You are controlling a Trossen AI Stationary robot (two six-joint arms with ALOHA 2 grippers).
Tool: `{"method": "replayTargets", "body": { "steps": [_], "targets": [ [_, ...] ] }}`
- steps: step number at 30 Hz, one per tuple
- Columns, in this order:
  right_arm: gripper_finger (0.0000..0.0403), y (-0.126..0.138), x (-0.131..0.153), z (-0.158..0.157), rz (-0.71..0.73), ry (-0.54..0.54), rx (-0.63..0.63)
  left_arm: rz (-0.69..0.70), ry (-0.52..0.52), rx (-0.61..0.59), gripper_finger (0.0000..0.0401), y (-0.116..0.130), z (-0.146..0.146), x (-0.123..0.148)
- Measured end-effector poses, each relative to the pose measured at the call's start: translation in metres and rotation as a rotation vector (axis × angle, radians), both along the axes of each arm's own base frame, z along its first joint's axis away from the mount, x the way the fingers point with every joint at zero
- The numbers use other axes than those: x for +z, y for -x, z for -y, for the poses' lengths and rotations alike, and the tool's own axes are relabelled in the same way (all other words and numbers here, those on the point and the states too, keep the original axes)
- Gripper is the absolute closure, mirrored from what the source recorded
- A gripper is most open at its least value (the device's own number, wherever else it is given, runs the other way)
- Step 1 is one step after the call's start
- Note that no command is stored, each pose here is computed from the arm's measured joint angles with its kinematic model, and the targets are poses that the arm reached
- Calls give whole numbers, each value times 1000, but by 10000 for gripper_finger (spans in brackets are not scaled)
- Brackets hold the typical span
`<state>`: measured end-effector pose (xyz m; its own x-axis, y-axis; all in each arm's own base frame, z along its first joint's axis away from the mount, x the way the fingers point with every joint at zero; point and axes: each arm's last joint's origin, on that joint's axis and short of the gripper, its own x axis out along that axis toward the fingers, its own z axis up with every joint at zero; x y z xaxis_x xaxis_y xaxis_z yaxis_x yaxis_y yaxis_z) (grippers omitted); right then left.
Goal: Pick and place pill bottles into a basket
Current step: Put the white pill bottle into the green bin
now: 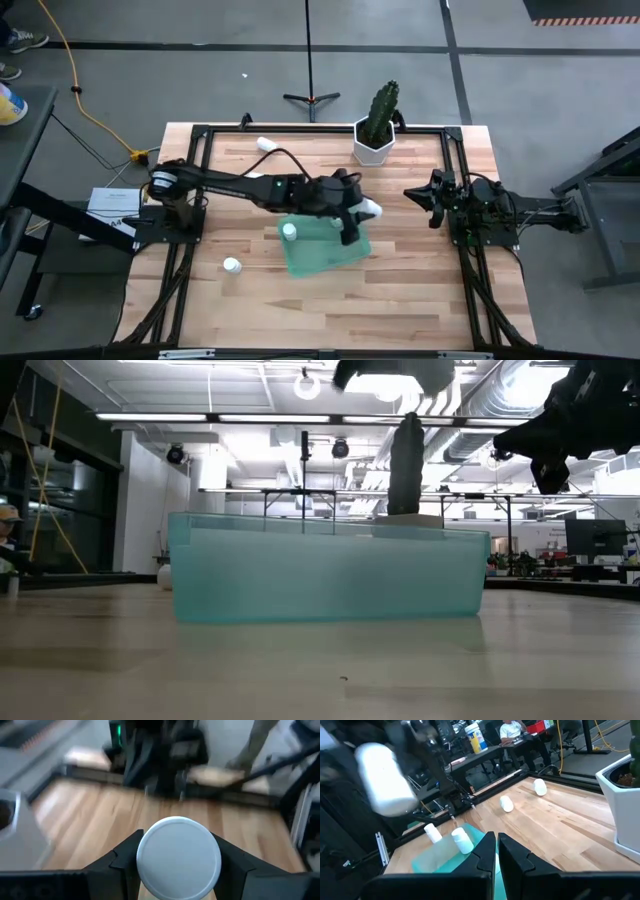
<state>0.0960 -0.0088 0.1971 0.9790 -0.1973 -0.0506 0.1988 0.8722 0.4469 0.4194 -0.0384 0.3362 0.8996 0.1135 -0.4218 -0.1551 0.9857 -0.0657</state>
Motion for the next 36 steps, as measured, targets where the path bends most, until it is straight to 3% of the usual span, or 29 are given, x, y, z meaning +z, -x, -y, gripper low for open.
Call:
{"method": "replayTargets", "body": {
  "steps": [5,8,11,16,20,26,36],
  "targets": [
    [391,0,0,1,1,2,-40,-11,101,-57,189,12,-8,-58],
    [391,0,0,2,3,4,-75,-62,159,-49,189,30,-6,-77],
    [391,0,0,3,2,5,-99,-166,200,-36,189,48,0,-84],
    [391,1,0,3,3,5,-107,-302,155,-25,189,73,19,-78],
    [391,1,0,3,2,6,-122,-438,165,6,189,84,29,-89],
    [391,1,0,4,0,12,-137,-461,154,50,190,94,46,-104],
    [391,1,-1,4,-8,14,-137,-502,149,140,190,105,47,-124]
  ]
}}
